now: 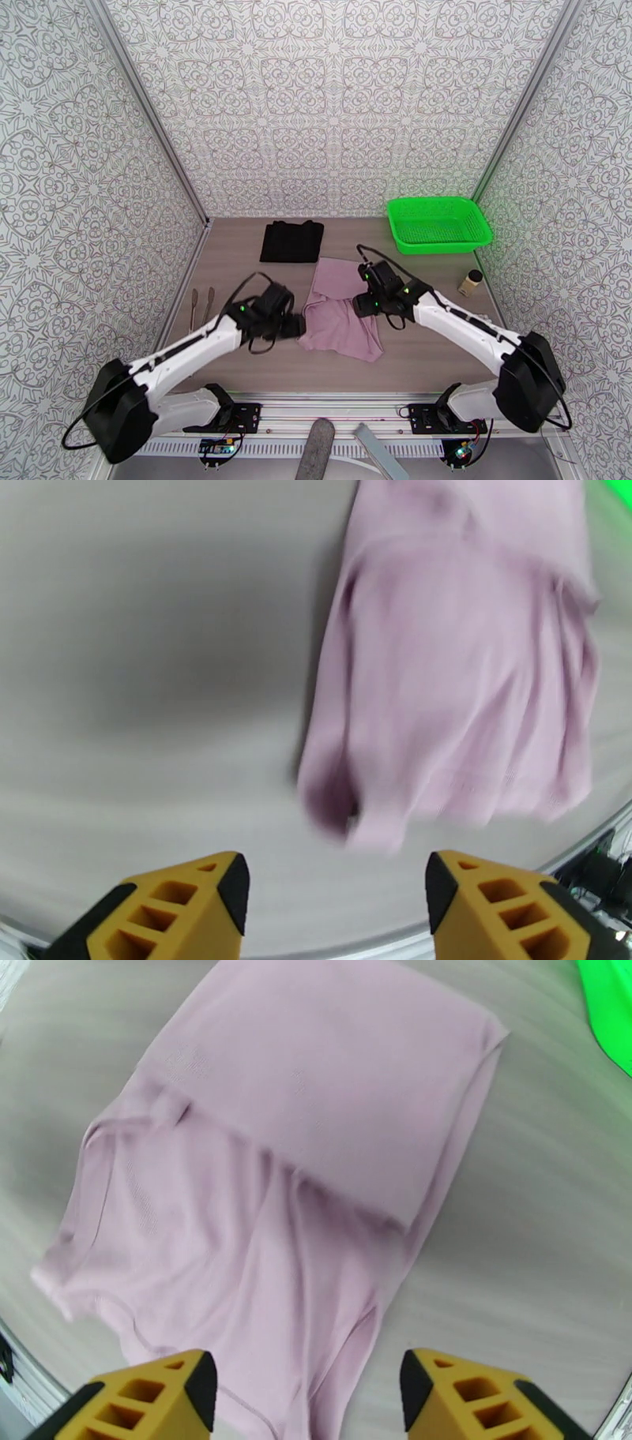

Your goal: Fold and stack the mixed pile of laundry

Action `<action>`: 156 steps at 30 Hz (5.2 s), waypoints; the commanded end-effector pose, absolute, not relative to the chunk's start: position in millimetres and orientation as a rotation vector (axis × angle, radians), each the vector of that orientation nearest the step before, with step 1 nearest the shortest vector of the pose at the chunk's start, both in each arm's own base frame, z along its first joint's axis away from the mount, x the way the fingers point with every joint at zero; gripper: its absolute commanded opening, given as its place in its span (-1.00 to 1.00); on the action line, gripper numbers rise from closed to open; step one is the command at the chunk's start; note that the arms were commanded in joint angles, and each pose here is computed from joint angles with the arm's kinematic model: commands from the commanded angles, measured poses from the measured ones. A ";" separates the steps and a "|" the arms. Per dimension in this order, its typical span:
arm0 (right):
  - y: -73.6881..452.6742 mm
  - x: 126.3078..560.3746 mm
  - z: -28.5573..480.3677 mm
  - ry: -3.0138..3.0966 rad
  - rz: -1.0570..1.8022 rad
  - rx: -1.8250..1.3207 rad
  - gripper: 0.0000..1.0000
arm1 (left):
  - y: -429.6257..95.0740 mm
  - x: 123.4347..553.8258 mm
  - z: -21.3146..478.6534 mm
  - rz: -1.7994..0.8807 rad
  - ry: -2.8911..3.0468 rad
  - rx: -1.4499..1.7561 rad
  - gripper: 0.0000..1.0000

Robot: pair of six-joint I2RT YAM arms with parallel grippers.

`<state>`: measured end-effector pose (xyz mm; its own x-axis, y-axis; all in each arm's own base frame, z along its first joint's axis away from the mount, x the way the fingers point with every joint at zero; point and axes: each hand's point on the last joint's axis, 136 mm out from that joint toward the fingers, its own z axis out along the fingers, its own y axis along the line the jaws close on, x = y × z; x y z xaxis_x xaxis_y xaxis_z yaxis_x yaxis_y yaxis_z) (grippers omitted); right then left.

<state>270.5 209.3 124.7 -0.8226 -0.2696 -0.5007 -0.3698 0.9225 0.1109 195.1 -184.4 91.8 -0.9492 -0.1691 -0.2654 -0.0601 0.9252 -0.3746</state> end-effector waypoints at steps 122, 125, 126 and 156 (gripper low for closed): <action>174.0 167.7 -16.2 1.760 -0.495 -2.509 -0.01 | -226.5 177.6 77.6 0.240 1.694 1.899 -1.00; 176.3 175.4 -20.2 1.764 -0.542 -2.484 -0.24 | -224.0 175.7 76.2 0.247 1.700 1.911 -1.00; 178.9 178.5 -19.3 1.762 -0.552 -2.467 -0.35 | -223.6 174.7 76.2 0.248 1.703 1.915 -1.00; 213.1 305.5 143.4 1.756 -0.428 -1.582 -1.00 | -237.7 252.2 143.9 0.154 1.604 1.874 -1.00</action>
